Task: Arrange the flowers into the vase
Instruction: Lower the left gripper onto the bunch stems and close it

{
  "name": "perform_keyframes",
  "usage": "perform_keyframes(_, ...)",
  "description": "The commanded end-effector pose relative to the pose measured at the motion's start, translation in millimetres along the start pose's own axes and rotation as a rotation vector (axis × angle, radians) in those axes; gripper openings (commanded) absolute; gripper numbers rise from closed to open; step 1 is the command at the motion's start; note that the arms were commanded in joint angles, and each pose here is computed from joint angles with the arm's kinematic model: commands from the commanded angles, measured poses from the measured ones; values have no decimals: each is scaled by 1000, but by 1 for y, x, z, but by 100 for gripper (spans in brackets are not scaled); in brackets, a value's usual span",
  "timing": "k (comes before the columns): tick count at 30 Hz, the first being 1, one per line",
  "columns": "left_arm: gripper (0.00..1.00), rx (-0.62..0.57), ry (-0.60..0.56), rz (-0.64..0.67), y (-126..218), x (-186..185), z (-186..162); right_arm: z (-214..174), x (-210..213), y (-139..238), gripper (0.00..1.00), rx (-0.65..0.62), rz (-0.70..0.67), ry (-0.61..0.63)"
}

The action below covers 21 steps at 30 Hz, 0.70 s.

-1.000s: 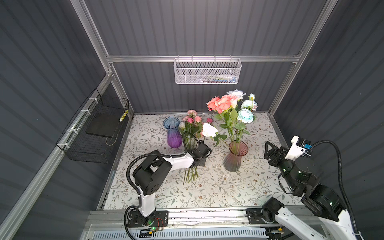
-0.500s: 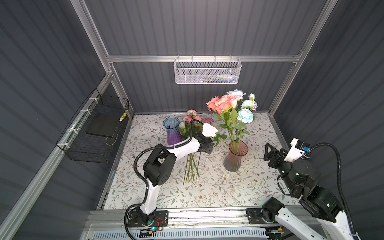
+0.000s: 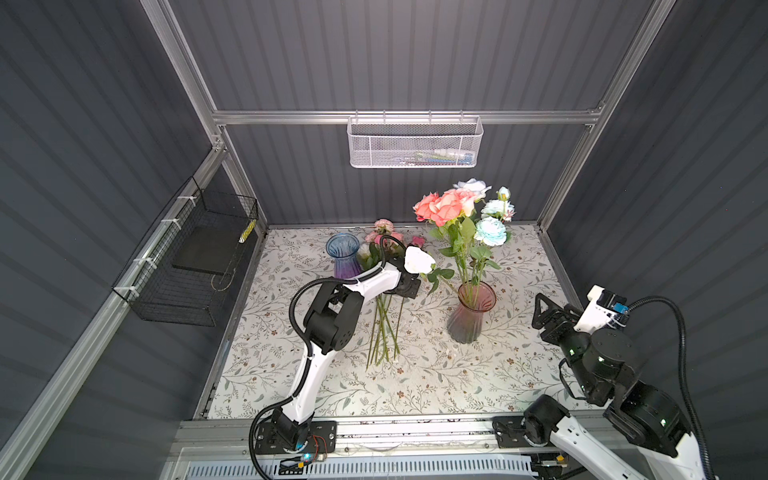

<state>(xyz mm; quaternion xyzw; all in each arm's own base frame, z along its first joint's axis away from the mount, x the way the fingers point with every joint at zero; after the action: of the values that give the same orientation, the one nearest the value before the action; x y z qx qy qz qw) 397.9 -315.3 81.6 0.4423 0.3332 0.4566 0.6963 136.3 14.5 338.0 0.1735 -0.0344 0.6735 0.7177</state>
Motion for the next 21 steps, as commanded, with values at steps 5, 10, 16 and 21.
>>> perform_keyframes(5,0,99,29,-85,-7,-7,-19,-5,-5,-1,81,-1,-26,-10)
perform_keyframes(10,0,-40,122,-158,35,-10,-2,-5,-4,0,81,0,-20,-8)
perform_keyframes(16,0,-153,185,-175,82,-6,9,-3,-3,0,81,-4,-9,-13)
perform_keyframes(21,0,-180,206,-174,100,0,-2,-8,-1,-2,81,6,0,-16)
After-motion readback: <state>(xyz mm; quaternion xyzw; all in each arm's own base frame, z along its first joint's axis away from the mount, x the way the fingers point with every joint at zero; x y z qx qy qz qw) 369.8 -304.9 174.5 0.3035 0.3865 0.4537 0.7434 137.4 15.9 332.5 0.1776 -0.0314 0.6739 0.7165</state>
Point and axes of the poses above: each gripper's point midway between its finger pads, its own y axis back along the fingers, its own x axis along the line the jaws close on, z = x × y, the point moved 6 cm from there along y, back along the fingers, and after that the axes turned 7 degrees about y, right-handed, at the moved point
